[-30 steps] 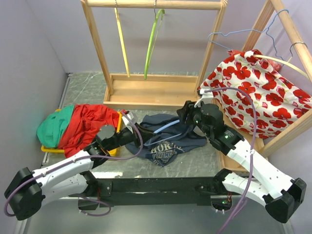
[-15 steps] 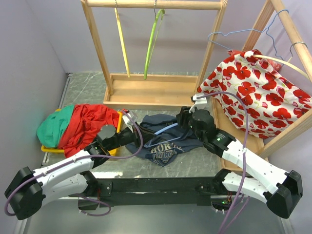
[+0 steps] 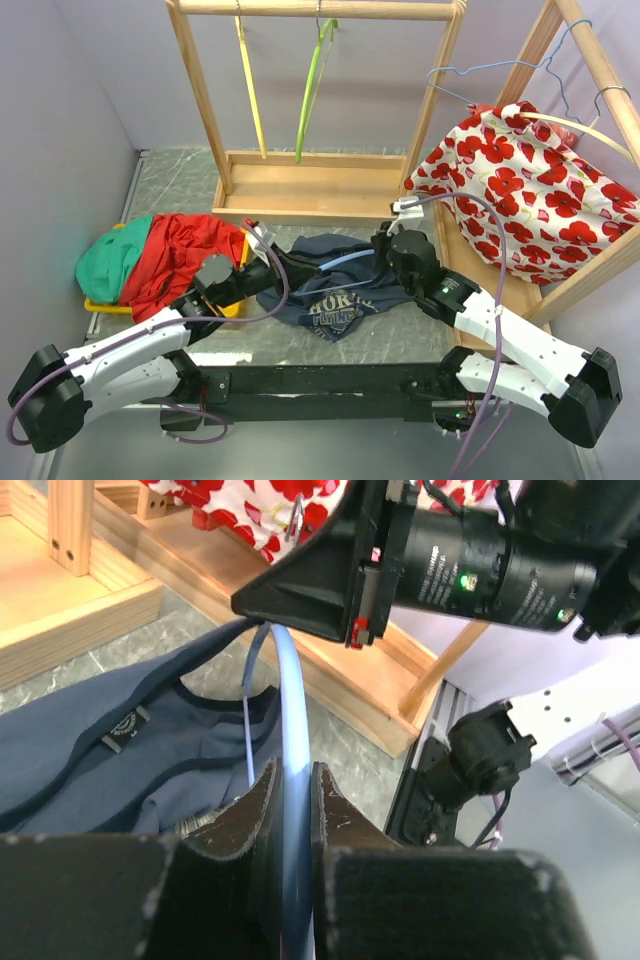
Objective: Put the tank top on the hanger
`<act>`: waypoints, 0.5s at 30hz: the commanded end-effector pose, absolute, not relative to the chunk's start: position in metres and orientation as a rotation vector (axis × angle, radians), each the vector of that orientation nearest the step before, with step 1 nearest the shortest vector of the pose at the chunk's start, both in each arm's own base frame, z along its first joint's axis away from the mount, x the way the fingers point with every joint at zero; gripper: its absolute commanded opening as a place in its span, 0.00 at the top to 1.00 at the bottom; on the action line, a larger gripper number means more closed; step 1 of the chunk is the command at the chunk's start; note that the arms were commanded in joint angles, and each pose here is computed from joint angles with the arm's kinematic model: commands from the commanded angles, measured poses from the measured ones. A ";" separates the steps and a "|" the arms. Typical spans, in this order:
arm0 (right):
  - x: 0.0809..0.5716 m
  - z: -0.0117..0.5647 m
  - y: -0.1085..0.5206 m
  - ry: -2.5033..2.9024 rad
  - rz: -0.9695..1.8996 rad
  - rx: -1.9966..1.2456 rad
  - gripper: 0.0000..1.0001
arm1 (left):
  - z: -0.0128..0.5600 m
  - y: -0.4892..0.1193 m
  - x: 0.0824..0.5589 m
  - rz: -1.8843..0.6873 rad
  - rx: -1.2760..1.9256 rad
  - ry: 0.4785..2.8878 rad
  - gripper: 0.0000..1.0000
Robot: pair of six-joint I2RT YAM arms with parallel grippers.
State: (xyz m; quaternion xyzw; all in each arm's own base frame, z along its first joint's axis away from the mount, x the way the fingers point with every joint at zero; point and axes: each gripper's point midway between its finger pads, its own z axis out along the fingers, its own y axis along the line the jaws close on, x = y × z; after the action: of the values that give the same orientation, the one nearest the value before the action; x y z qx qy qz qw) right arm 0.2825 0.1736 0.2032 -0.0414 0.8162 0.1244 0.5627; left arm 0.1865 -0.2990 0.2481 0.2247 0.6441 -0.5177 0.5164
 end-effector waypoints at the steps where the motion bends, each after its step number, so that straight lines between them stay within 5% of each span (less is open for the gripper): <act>1: 0.289 0.228 0.173 1.832 0.346 0.031 1.00 | 0.285 -0.297 0.205 -1.226 0.420 1.482 0.88; 2: 0.289 0.228 0.171 1.829 0.329 0.029 1.00 | 0.278 -0.295 0.211 -1.202 0.384 1.525 0.68; 4: 0.288 0.230 0.170 1.820 0.294 0.029 1.00 | 0.277 -0.288 0.225 -1.151 0.278 1.564 0.62; 6: 0.288 0.230 0.171 1.823 0.259 0.002 1.00 | 0.265 -0.280 0.235 -1.093 0.196 1.638 0.40; 11: 0.285 0.233 0.178 1.815 0.164 -0.050 1.00 | 0.254 -0.243 0.264 -0.899 -0.114 1.740 0.23; 15: 0.286 0.229 0.181 1.823 0.102 -0.068 1.00 | 0.245 -0.218 0.272 -0.784 -0.272 1.788 0.20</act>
State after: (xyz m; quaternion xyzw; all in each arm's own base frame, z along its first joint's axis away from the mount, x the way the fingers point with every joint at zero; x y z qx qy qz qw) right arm 0.2766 0.1825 0.2011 -0.0540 0.8101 0.0689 0.5797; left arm 0.2544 -0.2549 0.2377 -0.0048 0.7488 -0.3906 0.5354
